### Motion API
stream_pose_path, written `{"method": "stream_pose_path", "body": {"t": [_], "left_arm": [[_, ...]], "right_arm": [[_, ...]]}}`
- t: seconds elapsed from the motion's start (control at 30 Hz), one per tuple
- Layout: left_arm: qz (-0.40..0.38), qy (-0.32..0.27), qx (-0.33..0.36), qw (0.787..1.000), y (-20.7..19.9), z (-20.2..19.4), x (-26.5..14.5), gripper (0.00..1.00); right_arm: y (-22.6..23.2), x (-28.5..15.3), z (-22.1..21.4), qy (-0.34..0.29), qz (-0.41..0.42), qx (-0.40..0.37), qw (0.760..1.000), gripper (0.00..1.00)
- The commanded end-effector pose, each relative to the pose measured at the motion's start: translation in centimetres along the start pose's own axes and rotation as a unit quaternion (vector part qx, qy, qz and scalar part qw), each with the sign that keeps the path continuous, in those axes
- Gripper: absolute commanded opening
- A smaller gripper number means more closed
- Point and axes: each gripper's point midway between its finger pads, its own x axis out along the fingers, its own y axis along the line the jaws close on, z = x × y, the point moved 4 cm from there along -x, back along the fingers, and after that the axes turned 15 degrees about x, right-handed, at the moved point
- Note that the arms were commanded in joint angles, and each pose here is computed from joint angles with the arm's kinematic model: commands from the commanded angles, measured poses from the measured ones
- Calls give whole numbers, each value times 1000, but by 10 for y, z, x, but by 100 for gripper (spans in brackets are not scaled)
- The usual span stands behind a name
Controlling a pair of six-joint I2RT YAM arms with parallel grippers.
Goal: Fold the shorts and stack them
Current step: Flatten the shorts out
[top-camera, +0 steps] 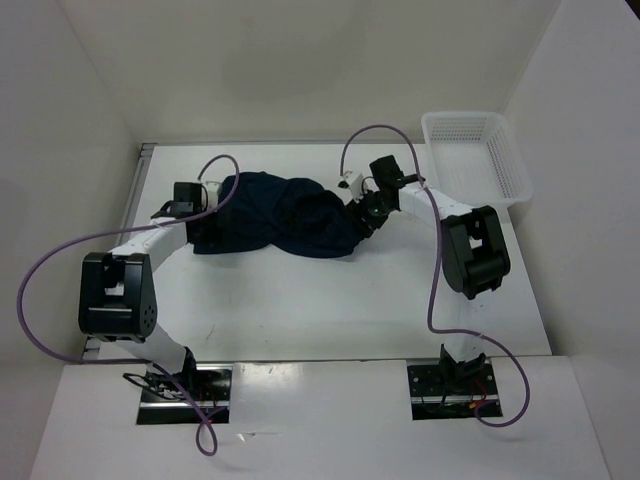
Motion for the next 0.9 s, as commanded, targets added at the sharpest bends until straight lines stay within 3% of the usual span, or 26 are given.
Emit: {"method": "stream_pose_path", "body": {"t": [0.0, 0.37, 0.47, 0.6, 0.63, 0.67, 0.7, 0.87], "left_arm": [[6, 25, -1, 1000, -3, -24, 1, 91], [24, 51, -8, 998, 4, -45, 33, 89], [10, 56, -9, 998, -1, -49, 33, 76], [-13, 62, -10, 998, -8, -53, 34, 36], [-13, 62, -10, 998, -8, -53, 34, 14], [-13, 62, -10, 998, -8, -53, 34, 6], [-9, 64, -10, 998, -7, -54, 34, 0], [22, 54, -12, 998, 4, -47, 16, 0]], "right_arm": [[16, -14, -4, 5, 31, -49, 998, 62], [34, -14, -6, 27, 50, -118, 991, 66], [37, -29, 5, 12, 46, -134, 990, 66], [33, -45, 12, 7, 16, -152, 988, 66], [32, -48, 16, 3, 10, -154, 988, 66], [32, -52, 21, -5, 7, -157, 988, 66], [35, -54, 27, -14, 12, -155, 988, 66], [56, -69, 46, -49, 66, -129, 988, 66]]}}
